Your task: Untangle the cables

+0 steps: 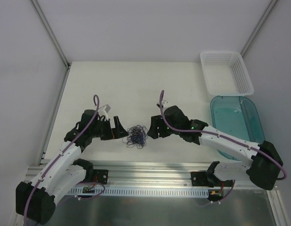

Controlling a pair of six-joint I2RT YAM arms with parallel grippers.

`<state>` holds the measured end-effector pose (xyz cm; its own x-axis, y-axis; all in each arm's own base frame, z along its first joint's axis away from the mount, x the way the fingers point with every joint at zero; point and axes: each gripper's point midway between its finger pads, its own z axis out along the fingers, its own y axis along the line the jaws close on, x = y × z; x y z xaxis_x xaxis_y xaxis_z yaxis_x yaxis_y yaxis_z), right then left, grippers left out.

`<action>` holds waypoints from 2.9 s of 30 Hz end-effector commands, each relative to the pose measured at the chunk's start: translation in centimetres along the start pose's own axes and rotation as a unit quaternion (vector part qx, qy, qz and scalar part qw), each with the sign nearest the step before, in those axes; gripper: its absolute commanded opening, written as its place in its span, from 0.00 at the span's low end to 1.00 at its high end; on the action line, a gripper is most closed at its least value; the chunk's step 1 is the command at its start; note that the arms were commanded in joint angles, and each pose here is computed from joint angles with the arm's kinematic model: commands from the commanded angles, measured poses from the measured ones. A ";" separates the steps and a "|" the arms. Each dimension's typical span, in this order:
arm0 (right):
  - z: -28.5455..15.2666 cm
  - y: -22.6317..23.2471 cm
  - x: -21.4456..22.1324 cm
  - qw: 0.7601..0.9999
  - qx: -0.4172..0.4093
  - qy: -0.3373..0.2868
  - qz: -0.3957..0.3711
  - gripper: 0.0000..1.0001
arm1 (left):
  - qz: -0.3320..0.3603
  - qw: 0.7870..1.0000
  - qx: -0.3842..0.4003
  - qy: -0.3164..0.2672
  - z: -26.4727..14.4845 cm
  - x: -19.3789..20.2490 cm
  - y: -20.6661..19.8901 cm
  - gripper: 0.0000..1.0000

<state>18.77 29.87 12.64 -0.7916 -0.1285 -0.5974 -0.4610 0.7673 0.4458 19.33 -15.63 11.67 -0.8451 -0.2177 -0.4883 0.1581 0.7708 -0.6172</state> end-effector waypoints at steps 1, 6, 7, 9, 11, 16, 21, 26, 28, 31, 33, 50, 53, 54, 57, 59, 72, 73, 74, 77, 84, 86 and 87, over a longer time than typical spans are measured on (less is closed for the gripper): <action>-2.4 -0.9 -1.0 0.997 0.043 -0.040 -0.041 0.65 | -0.035 0.999 0.019 -0.023 0.3 0.4 -1.2 0.98; -3.4 -0.2 -1.4 0.995 0.040 -0.086 -0.030 0.65 | -0.032 0.999 0.025 -0.023 1.1 1.2 -2.0 0.94; -3.0 -0.5 -0.7 0.995 0.038 -0.084 -0.024 0.65 | -0.024 0.999 0.027 -0.021 1.2 1.2 -2.3 0.94; -2.3 -0.3 -0.7 0.995 0.028 -0.093 -0.012 0.64 | -0.010 1.000 0.021 0.001 2.0 2.1 -2.6 0.94; -1.8 -0.5 -0.2 0.995 0.025 -0.091 -0.003 0.63 | 0.010 1.000 0.007 -0.003 2.5 1.6 -3.0 0.94; -1.0 -0.7 -0.5 0.995 0.027 -0.099 -0.001 0.58 | 0.054 0.997 -0.046 0.011 4.6 2.1 -3.2 0.91; 0.0 -0.2 -0.3 0.995 0.011 -0.100 0.008 0.57 | 0.097 0.990 -0.101 0.002 6.3 1.7 -2.7 0.88; 1.9 -0.2 -0.9 0.992 0.004 -0.114 0.049 0.54 | 0.093 0.986 -0.139 0.002 7.5 1.4 -1.7 0.81; 2.6 0.0 -1.0 0.992 -0.004 -0.112 0.050 0.54 | 0.091 0.985 -0.145 0.002 7.8 1.2 -1.7 0.79; 4.2 0.1 -1.1 0.993 -0.003 -0.106 0.059 0.54 | 0.092 0.983 -0.156 0.019 8.4 1.8 -1.1 0.74; 5.3 -0.2 -1.0 0.993 0.000 -0.102 0.065 0.52 | 0.092 0.983 -0.158 0.030 8.6 2.3 -0.8 0.67; 6.9 -0.7 -2.3 0.990 0.013 -0.132 0.051 0.47 | 0.082 0.984 -0.148 0.058 9.1 3.9 -0.5 0.01; 7.0 -1.1 -2.4 0.991 0.030 -0.127 0.038 0.43 | 0.079 0.985 -0.144 0.052 8.9 3.9 -0.6 0.00; 7.1 -1.1 -2.5 0.991 0.030 -0.126 0.039 0.40 | 0.079 0.985 -0.142 0.050 8.9 3.9 -0.7 0.00; 7.4 -1.4 -2.2 0.990 0.035 -0.126 0.041 0.30 | 0.075 0.987 -0.137 0.043 8.7 3.8 -0.9 0.00; 7.3 -1.6 -2.1 0.990 0.038 -0.127 0.043 0.14 | 0.075 0.987 -0.136 0.039 8.5 3.8 -0.9 0.00; -8.3 -4.5 -6.3 0.964 0.148 -0.222 -0.001 0.01 | 0.034 0.976 -0.214 -0.006 6.2 3.4 2.5 0.00; -9.8 -4.6 -6.6 0.961 0.153 -0.232 -0.003 0.01 | 0.036 0.975 -0.219 -0.008 6.0 3.3 2.7 0.00; -12.1 -5.1 -6.4 0.958 0.160 -0.239 -0.006 0.01 | 0.035 0.974 -0.223 -0.010 5.9 3.1 2.9 0.00; -16.3 -5.9 -6.9 0.948 0.181 -0.262 -0.008 0.01 | 0.041 0.970 -0.238 -0.017 5.5 2.2 3.3 0.00; -25.2 -7.7 -7.4 0.919 0.190 -0.346 0.017 0.01 | 0.046 0.959 -0.276 -0.040 4.5 -0.4 4.9 0.00; -26.4 -8.0 -7.1 0.916 0.194 -0.350 0.018 0.01 | 0.041 0.956 -0.286 -0.043 4.2 -0.8 5.5 0.00; -26.9 -8.0 -7.1 0.916 0.194 -0.352 0.018 0.01 | 0.040 0.954 -0.295 -0.045 4.0 -1.0 6.0 0.00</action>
<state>17.77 10.58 30.80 -0.3103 0.2763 -0.9096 -0.2148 0.9117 0.3502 22.38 -15.00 5.19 -0.8101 -0.1912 -0.5542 -0.0922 0.9751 -0.2016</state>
